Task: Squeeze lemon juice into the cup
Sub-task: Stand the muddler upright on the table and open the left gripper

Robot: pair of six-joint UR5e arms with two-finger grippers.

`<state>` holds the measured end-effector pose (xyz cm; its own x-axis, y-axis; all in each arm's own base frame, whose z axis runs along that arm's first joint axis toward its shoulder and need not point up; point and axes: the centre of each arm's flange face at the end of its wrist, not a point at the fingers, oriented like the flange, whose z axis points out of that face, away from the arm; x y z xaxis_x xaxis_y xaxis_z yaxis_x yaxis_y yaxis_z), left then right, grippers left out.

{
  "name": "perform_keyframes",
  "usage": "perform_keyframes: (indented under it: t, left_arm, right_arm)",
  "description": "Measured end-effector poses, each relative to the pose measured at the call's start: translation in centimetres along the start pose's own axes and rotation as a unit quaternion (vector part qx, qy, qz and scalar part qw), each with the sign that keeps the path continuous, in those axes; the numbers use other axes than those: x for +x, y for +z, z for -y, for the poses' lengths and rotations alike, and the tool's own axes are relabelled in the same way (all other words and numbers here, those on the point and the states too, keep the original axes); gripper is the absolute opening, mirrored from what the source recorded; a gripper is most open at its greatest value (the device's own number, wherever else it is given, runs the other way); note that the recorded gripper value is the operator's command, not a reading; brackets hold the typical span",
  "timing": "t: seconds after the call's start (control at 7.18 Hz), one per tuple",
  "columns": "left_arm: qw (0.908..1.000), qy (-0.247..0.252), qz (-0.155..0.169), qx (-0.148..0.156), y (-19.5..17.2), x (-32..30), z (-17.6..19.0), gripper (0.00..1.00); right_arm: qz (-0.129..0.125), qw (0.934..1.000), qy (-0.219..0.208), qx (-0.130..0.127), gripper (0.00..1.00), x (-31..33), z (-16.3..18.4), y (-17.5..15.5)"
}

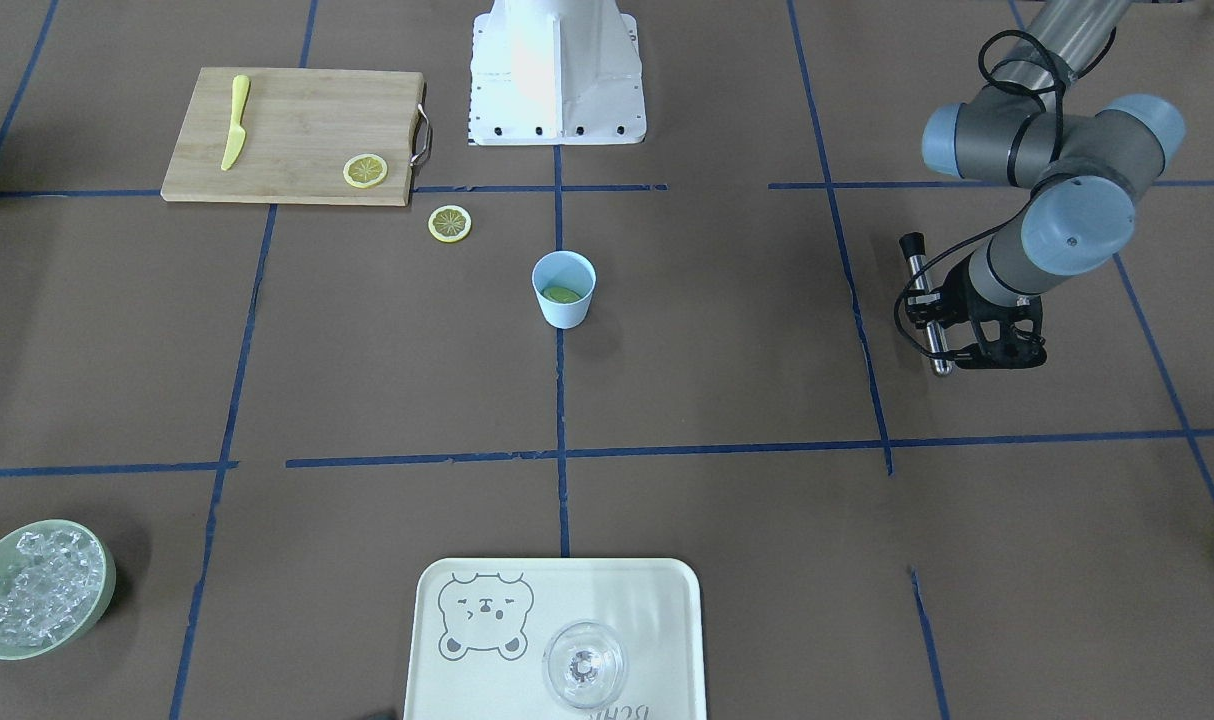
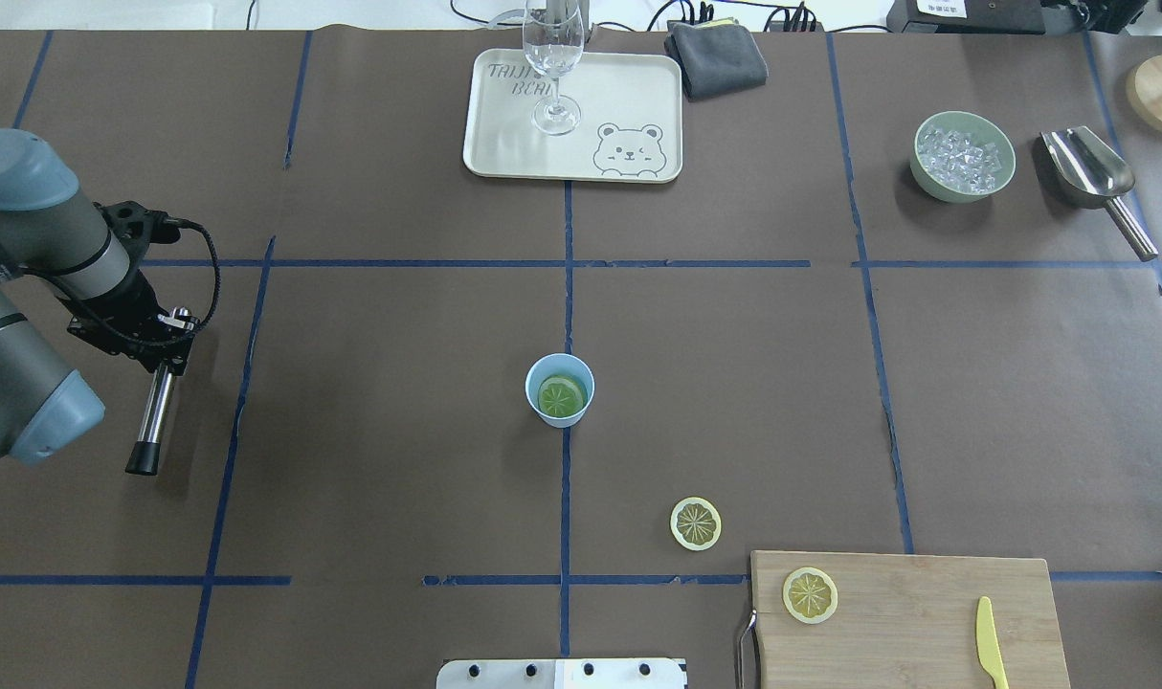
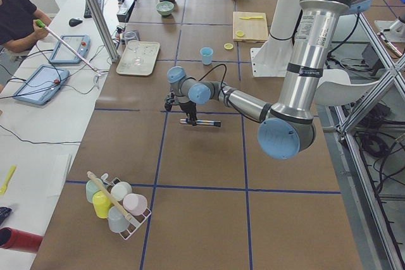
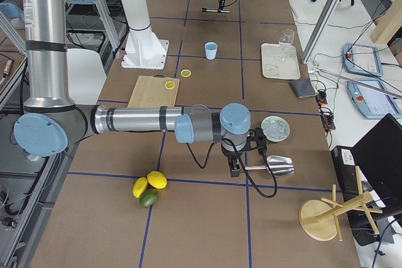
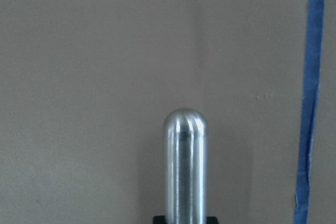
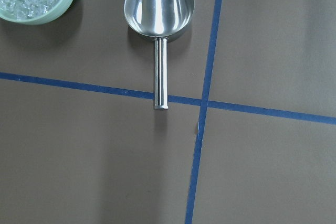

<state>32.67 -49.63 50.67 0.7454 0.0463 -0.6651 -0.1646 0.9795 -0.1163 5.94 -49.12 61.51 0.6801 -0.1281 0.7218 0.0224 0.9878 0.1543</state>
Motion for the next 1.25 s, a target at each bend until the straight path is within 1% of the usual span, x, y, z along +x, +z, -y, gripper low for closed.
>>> perform_keyframes:
  t: [0.14, 0.28, 0.42, 0.97, 1.25]
  left_arm:
    - [1.0, -0.002, 0.002, -0.002, 0.3, -0.1, 0.2, 0.28]
    - [1.0, -0.004, 0.003, -0.004, 0.6, -0.3, 0.3, 0.91]
    - [1.0, -0.004, 0.004, -0.005, 0.7, -0.4, 0.4, 1.0]
    - [1.0, 0.0, 0.003, -0.003, 0.5, -0.3, 0.3, 1.0]
    - [0.9999, 0.007, -0.007, 0.01, -1.2, 0.5, 0.0, 1.0]
  right_arm:
    - [0.0, 1.0, 0.0, 0.0, 1.0, 0.0, 0.0, 0.0]
    - [0.0, 1.0, -0.001, 0.001, 1.0, -0.1, 0.1, -0.1]
    - [0.0, 1.0, -0.001, 0.001, 1.0, -0.1, 0.1, -0.1]
    - [0.0, 1.0, -0.001, 0.001, 1.0, -0.1, 0.1, -0.1]
    - [0.001, 1.0, -0.001, 0.002, 1.0, -0.2, 0.2, -0.1]
